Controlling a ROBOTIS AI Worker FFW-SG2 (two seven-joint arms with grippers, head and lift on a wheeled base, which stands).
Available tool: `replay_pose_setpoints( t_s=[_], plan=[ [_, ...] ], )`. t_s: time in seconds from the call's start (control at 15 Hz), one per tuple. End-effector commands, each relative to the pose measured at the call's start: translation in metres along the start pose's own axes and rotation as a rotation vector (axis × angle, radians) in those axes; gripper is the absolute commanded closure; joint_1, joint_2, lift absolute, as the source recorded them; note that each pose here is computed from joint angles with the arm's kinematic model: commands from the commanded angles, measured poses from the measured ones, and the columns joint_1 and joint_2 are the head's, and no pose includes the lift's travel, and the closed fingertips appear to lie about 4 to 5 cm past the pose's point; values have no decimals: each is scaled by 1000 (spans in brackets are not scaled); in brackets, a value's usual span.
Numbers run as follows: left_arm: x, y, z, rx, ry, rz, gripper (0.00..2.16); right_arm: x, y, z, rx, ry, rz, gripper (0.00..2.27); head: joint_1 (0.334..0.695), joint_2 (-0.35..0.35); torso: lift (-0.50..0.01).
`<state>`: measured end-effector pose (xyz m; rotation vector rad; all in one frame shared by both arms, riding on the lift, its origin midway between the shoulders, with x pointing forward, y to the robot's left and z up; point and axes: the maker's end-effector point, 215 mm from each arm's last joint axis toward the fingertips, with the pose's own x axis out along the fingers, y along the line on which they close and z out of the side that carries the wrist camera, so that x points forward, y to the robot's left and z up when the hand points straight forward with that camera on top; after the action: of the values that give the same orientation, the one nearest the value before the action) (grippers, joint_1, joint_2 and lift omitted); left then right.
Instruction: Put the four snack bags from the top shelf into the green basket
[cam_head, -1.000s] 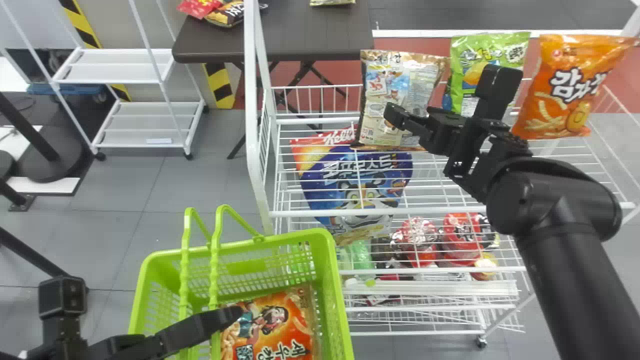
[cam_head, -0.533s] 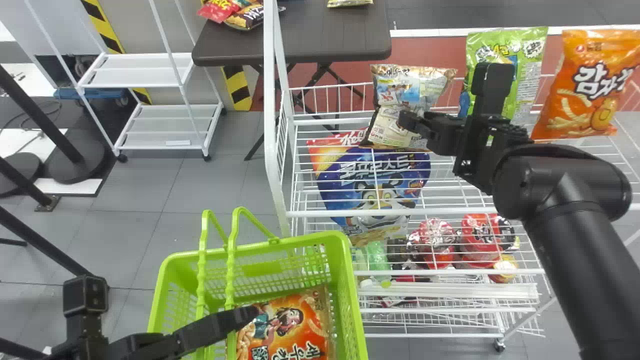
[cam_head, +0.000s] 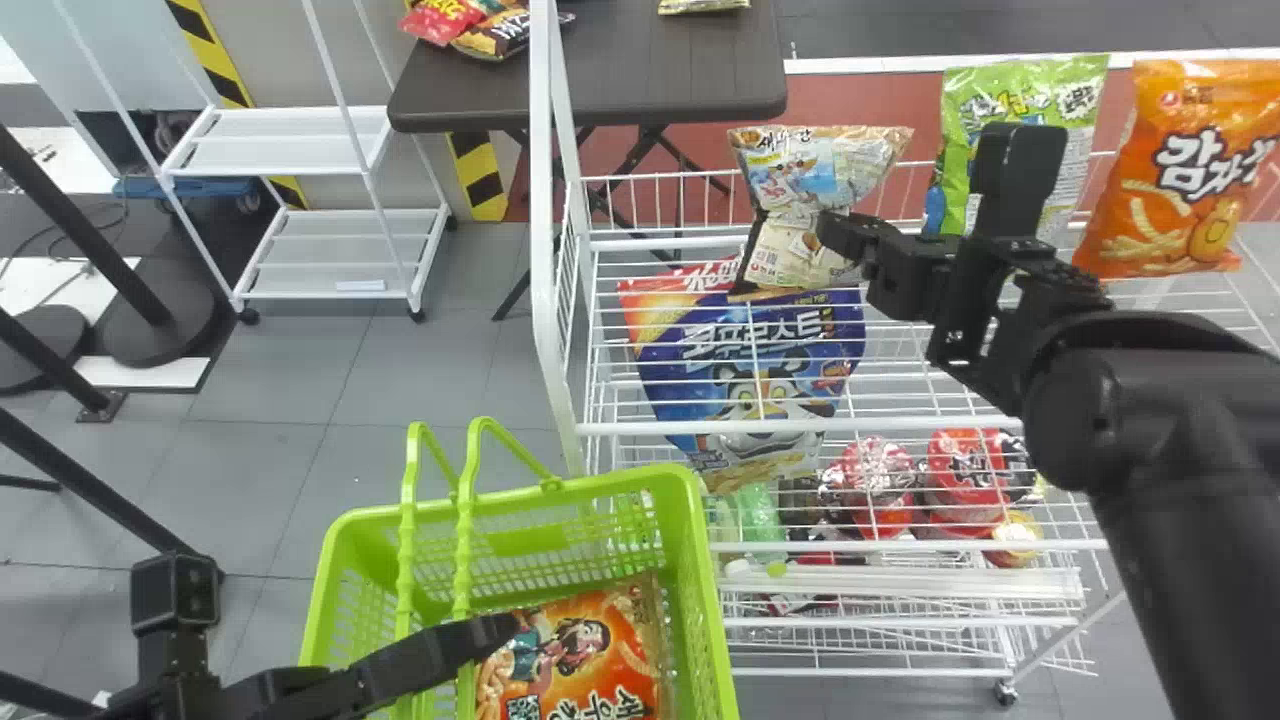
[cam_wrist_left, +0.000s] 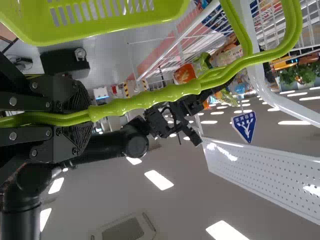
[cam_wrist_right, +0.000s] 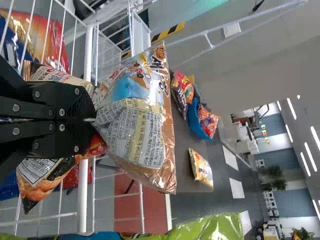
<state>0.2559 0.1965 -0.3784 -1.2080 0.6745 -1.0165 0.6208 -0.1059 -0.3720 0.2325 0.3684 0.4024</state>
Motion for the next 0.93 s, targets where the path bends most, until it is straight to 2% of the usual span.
replay_pose_setpoints(
  t_s=[0.0, 0.27, 0.4, 0.53, 0.6, 0.87],
  plan=[
    [-1, -2, 0, -1, -2, -9, 2148, -45, 30, -15, 41, 41, 44, 2260, 695, 115, 0],
    [3, -1, 2, 1, -1, -17, 2148, -137, 99, -51, 94, 161, 141, 2260, 695, 162, 0],
    [5, -1, 3, 4, 1, -18, 2148, -164, 127, -69, 113, 200, 186, 2260, 695, 191, 0],
    [7, -1, 3, 1, 4, -19, 2148, -178, 163, -99, 107, 284, 251, 2260, 695, 222, 0],
    [7, -1, 3, 1, 4, -21, 2148, -179, 177, -108, 106, 311, 278, 2260, 695, 263, 0],
    [7, -1, 3, 1, 4, -21, 2148, -175, 228, -166, 81, 442, 357, 2260, 695, 350, 0]
  ],
)
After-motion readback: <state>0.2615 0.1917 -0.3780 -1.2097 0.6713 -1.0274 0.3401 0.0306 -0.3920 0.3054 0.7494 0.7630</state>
